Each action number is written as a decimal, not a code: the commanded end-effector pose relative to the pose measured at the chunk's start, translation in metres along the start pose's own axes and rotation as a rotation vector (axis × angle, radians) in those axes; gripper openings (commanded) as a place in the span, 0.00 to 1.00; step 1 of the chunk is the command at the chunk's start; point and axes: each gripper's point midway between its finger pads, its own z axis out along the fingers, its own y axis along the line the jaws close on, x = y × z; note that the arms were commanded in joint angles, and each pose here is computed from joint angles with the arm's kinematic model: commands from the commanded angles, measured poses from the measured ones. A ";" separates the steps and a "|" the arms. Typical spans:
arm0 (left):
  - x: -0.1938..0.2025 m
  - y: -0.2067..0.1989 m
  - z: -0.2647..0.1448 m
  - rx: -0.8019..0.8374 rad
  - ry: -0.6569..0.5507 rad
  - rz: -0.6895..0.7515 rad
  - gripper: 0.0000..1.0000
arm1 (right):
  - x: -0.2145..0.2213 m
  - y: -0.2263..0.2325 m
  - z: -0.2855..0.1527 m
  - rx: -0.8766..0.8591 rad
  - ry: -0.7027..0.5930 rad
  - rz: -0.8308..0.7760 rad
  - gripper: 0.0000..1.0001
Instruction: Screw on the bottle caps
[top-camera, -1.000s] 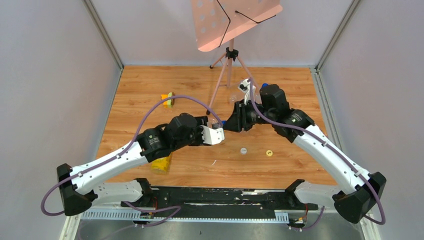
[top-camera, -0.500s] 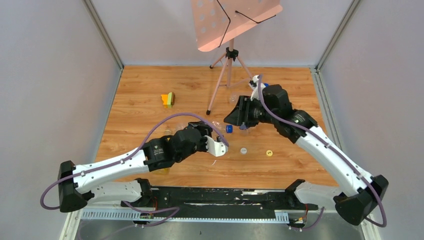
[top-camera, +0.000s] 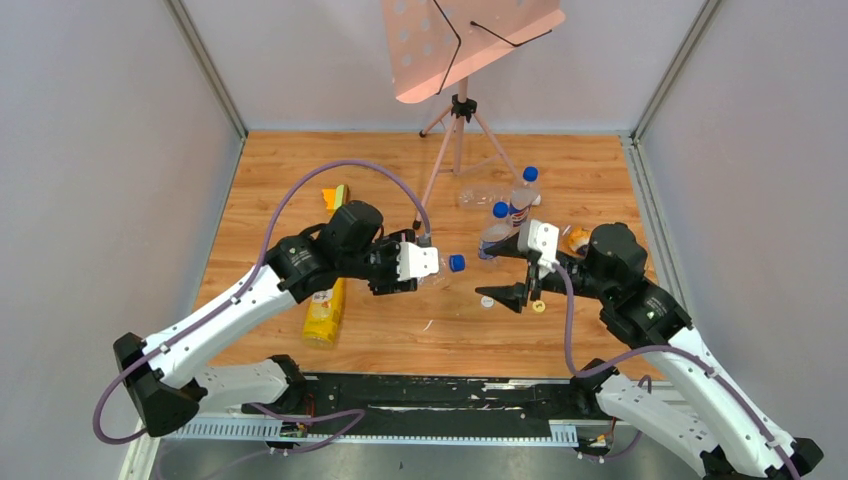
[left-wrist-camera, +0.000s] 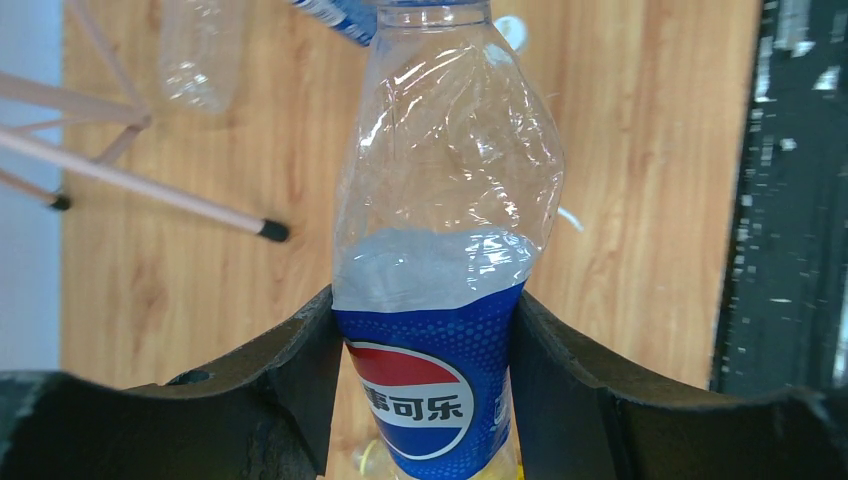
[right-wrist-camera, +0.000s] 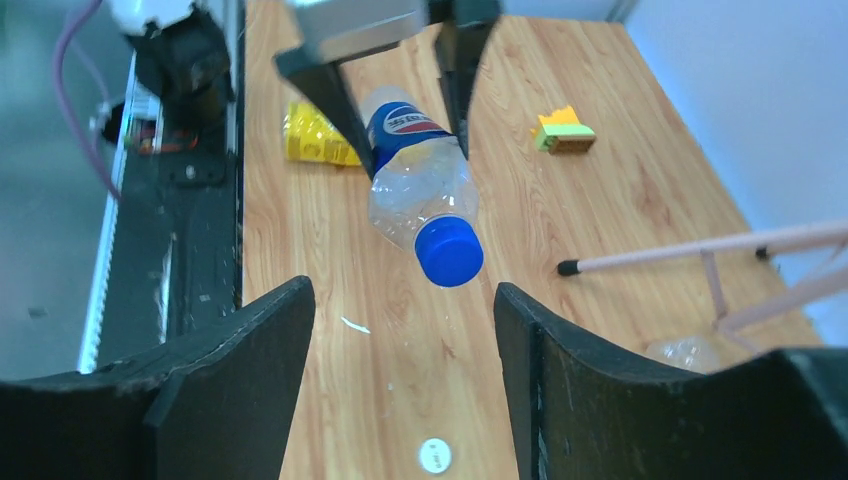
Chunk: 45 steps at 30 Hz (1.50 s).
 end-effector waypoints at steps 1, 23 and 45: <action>-0.028 -0.032 -0.009 0.227 -0.104 -0.041 0.00 | -0.006 0.026 -0.001 -0.190 -0.090 -0.327 0.67; -0.051 -0.038 -0.008 0.323 -0.174 -0.020 0.00 | 0.012 0.036 0.015 -0.372 -0.007 -0.261 0.31; -0.058 0.020 -0.009 -0.337 -0.109 0.237 0.00 | 0.045 -0.051 0.072 0.322 0.312 1.065 0.00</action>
